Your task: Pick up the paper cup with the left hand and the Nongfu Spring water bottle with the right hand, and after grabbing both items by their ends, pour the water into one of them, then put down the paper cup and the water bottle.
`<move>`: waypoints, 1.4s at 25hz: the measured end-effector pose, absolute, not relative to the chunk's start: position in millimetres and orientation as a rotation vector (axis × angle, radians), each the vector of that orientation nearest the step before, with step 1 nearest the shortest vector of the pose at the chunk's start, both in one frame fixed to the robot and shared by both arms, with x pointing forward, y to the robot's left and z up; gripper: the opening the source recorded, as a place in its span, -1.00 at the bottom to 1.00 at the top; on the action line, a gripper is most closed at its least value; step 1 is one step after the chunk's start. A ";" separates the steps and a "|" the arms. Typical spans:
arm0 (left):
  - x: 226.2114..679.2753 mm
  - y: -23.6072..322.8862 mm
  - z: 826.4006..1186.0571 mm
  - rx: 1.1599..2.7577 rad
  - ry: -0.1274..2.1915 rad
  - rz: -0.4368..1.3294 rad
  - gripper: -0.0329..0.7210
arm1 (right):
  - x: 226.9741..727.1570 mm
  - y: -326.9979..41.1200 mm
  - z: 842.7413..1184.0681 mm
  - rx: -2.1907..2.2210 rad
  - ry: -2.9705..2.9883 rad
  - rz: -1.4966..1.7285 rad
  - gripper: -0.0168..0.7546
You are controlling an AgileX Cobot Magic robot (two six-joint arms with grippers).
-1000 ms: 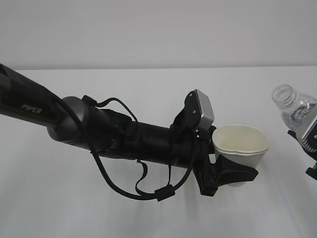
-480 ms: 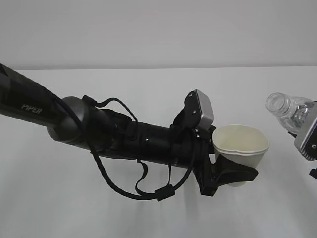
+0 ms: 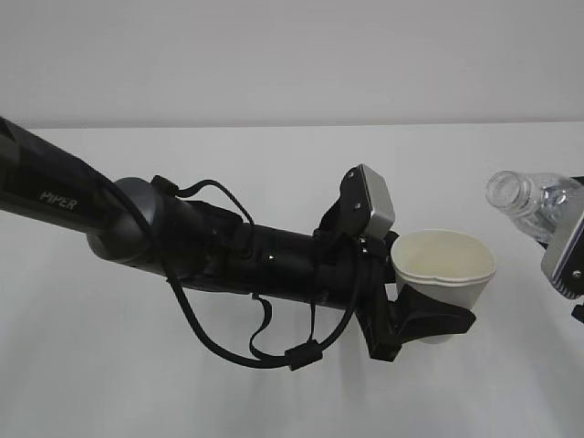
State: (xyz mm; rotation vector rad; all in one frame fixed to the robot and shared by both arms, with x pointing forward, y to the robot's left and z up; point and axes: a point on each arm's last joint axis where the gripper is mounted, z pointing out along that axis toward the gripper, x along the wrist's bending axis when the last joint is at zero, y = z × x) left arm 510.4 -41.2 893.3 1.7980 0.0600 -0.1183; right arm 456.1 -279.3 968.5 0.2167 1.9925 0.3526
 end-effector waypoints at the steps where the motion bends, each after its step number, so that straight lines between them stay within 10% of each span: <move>1: 510.4 -41.2 893.3 1.798 0.060 -0.118 0.25 | 456.1 -279.1 968.5 0.207 1.993 0.349 0.21; 35: 508.1 -42.4 893.0 1.806 0.067 -0.148 0.24 | 460.9 -279.1 959.3 0.109 2.016 0.280 0.21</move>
